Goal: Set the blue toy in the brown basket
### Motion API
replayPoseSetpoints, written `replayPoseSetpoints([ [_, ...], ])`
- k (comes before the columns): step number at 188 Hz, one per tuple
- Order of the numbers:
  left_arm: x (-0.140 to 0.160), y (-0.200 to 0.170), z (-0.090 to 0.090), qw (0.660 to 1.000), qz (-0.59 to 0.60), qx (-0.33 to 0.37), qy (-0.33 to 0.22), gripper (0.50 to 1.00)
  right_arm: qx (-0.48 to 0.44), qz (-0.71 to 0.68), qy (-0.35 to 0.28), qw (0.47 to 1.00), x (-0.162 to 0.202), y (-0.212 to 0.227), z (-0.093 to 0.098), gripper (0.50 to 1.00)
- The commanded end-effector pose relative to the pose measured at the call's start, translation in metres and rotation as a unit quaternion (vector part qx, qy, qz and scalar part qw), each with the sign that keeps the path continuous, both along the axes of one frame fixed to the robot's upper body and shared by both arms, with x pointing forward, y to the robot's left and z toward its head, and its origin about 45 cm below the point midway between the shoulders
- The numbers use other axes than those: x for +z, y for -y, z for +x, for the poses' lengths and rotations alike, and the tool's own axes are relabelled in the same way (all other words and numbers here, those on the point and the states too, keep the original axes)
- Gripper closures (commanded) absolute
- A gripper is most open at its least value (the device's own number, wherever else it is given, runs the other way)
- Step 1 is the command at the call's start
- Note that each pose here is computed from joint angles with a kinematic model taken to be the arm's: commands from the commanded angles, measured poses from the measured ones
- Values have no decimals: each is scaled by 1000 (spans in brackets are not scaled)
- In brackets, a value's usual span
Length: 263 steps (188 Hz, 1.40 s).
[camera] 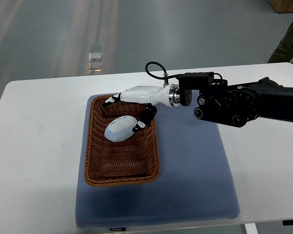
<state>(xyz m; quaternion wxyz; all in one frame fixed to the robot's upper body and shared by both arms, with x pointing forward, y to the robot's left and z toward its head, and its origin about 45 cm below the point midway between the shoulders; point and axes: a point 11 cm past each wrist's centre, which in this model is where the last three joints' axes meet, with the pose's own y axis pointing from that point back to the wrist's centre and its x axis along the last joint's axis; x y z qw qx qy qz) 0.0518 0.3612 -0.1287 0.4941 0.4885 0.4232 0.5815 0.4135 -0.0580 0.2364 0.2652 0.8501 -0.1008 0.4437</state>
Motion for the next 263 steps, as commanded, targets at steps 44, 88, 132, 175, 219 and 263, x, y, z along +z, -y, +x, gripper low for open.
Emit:
replayPoseSetpoints([
  [44, 0, 0, 0, 1000, 0, 0, 0, 500, -116, 87, 7, 989, 24, 44, 31, 589],
  [88, 0, 0, 0, 1000, 0, 0, 0, 500, -305, 230, -87, 920, 6, 124, 45, 589],
  [132, 0, 1, 0, 1000, -1, -2, 0, 500, -458, 349, -203, 792, -40, 185, 33, 589],
  [175, 0, 0, 0, 1000, 0, 0, 0, 500, -517, 392, -284, 706, -63, 207, 23, 589],
  [219, 0, 0, 0, 1000, 0, 0, 0, 500, -532, 410, -284, 684, -61, 222, 24, 587],
  [263, 0, 1, 0, 1000, -1, 0, 0, 500, -541, 421, -278, 673, -59, 231, 28, 587],
])
